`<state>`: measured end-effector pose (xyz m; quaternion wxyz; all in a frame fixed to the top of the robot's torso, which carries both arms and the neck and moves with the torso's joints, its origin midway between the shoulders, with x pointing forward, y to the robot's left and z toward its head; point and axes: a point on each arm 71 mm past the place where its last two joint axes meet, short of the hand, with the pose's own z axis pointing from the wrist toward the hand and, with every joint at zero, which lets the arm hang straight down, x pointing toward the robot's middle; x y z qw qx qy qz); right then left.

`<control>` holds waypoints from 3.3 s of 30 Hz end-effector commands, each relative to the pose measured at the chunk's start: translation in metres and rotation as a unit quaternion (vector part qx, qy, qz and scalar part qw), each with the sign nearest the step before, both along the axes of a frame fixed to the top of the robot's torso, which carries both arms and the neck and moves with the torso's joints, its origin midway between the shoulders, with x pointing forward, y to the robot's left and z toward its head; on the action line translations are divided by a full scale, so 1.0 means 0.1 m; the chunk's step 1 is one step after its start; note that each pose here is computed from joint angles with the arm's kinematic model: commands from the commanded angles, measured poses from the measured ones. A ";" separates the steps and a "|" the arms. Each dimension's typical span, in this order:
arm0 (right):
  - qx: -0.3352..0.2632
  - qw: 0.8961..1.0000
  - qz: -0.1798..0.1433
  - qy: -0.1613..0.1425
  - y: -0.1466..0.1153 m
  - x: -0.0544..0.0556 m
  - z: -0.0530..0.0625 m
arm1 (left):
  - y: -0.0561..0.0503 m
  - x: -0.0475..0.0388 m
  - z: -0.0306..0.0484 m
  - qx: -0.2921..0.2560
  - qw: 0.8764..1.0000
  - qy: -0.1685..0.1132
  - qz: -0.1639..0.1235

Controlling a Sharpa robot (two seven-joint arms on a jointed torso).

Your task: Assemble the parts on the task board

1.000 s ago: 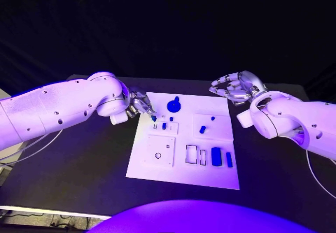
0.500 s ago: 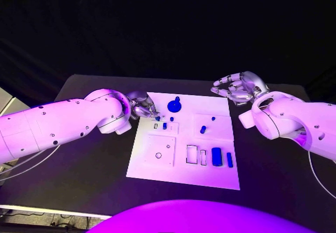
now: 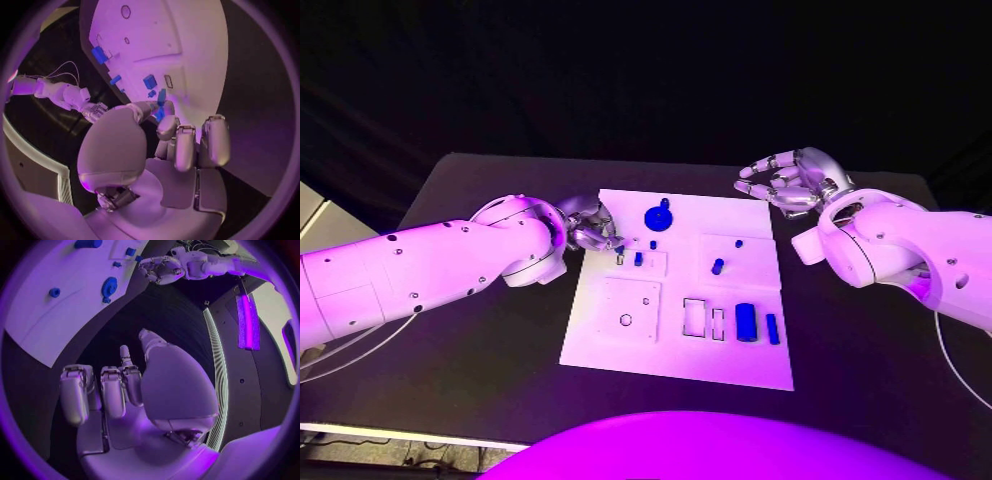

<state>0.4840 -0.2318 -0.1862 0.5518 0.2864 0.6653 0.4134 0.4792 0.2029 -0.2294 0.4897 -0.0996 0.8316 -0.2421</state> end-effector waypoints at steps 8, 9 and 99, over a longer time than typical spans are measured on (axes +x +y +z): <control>0.000 1.000 0.008 -0.005 0.01 -0.01 0.00 | -0.02 -0.018 -0.034 0.020 1.000 -0.016 -0.008; 0.000 1.000 0.008 -0.005 0.01 -0.01 0.00 | -0.03 -0.021 -0.037 0.021 1.000 -0.016 -0.008; -0.001 1.000 0.006 -0.003 -0.01 -0.01 -0.01 | -0.10 -0.094 -0.157 0.042 0.998 0.044 -0.016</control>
